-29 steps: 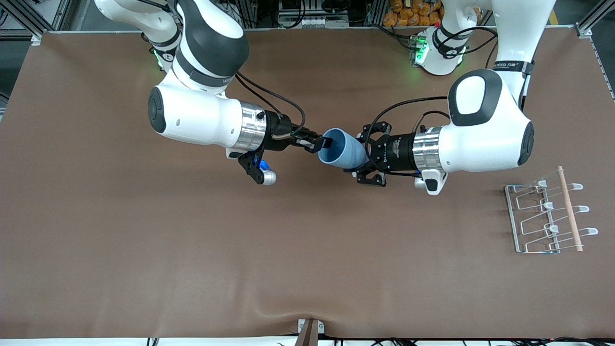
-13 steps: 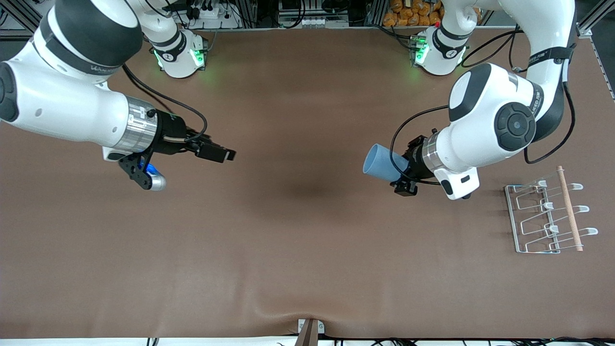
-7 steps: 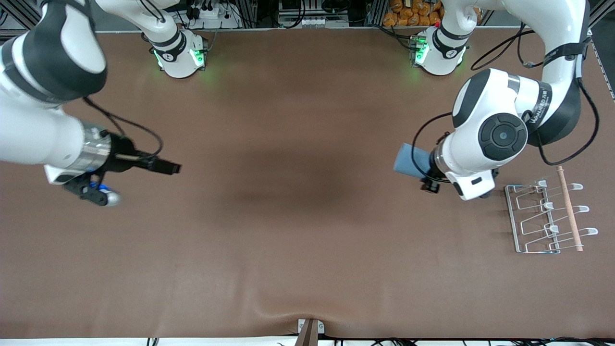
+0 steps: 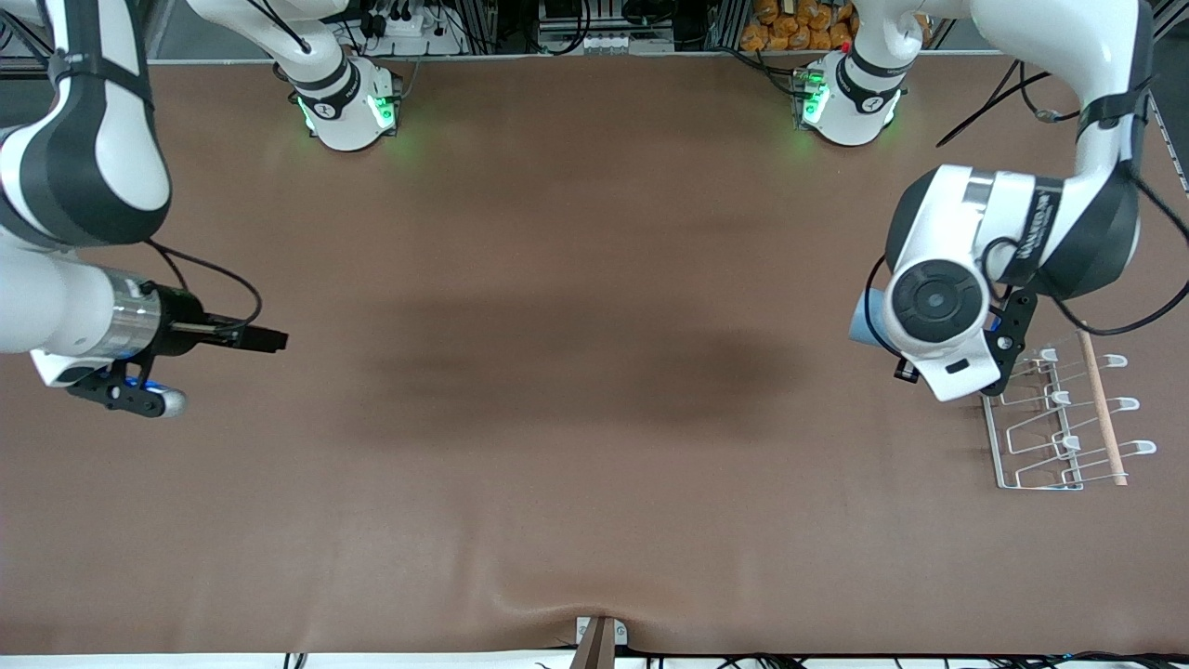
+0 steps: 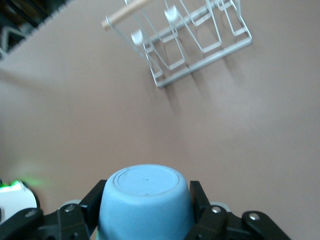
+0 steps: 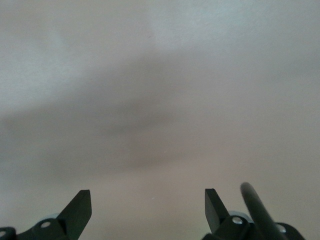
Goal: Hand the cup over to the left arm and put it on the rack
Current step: 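Carry the cup with the left gripper over the wire rack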
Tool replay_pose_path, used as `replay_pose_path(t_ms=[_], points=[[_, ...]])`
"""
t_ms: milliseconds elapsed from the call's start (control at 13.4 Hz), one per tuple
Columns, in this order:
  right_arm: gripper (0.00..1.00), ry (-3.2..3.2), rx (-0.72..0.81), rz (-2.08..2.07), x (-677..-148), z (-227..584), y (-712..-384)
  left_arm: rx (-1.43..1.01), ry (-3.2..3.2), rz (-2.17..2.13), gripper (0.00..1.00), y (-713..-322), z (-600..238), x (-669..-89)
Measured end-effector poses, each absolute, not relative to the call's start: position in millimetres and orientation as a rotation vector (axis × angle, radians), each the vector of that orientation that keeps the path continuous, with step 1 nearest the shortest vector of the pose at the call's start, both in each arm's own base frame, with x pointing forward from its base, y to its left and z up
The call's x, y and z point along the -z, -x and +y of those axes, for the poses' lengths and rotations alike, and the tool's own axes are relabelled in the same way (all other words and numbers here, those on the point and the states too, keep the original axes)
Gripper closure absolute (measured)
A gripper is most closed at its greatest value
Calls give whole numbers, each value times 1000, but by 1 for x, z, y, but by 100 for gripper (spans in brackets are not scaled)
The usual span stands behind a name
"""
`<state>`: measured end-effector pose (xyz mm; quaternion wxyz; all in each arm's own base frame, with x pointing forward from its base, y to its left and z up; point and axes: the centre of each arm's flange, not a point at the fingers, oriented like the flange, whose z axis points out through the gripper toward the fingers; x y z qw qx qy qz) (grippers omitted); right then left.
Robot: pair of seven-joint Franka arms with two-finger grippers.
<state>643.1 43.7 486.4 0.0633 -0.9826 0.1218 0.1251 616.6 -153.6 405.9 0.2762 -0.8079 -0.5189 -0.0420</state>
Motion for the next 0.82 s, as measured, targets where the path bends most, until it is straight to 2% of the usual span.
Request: replay_pose_path(t_ms=[372,819], points=[[0,3015,-353,237,-456,3,-649,295,2025,-1250,30,-628,-105,-396],[0,3117,-280,92,-497,-4,-629,460,1861,-1092,30,-633,-72,-370]])
